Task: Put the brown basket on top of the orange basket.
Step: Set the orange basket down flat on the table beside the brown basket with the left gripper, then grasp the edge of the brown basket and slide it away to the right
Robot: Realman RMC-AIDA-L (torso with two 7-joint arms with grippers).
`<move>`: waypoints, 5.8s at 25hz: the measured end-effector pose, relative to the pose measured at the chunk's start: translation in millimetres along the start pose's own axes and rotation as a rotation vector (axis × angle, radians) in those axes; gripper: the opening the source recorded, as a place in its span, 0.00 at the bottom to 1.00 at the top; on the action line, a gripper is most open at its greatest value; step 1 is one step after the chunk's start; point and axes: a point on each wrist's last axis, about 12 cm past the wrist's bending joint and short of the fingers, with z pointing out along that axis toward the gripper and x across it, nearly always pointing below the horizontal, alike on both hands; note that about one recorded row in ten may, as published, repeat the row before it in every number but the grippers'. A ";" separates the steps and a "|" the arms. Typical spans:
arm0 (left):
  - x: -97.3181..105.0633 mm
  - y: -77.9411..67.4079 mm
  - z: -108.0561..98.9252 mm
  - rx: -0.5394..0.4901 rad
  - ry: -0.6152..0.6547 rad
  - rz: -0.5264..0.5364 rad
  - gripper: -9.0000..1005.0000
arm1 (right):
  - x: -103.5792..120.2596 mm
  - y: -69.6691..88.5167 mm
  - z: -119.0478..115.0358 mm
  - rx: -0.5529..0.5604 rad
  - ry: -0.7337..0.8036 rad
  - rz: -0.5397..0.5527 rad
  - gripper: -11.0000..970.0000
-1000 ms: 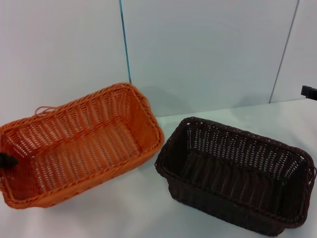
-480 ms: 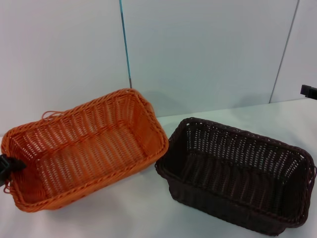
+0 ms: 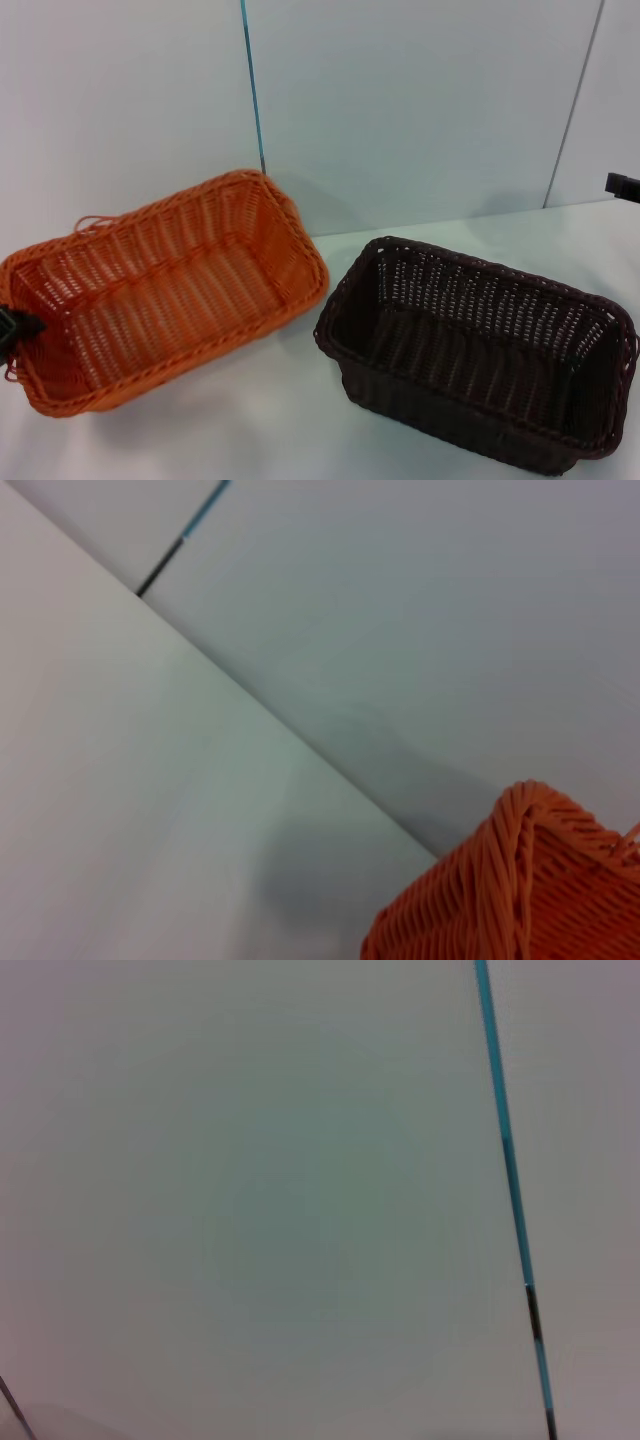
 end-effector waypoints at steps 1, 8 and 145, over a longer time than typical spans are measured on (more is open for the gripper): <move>-0.7 0.9 0.2 -0.003 -0.008 -0.004 0.17 | 0.0 0.0 0.2 0.000 0.000 0.000 0.79; 5.5 7.7 5.5 -0.026 -0.006 -0.017 0.17 | 0.2 0.3 0.4 -0.001 0.000 -0.001 0.79; -17.5 -11.9 6.1 -0.018 -0.136 0.271 0.87 | 0.3 1.0 2.7 -0.009 0.004 -0.018 0.79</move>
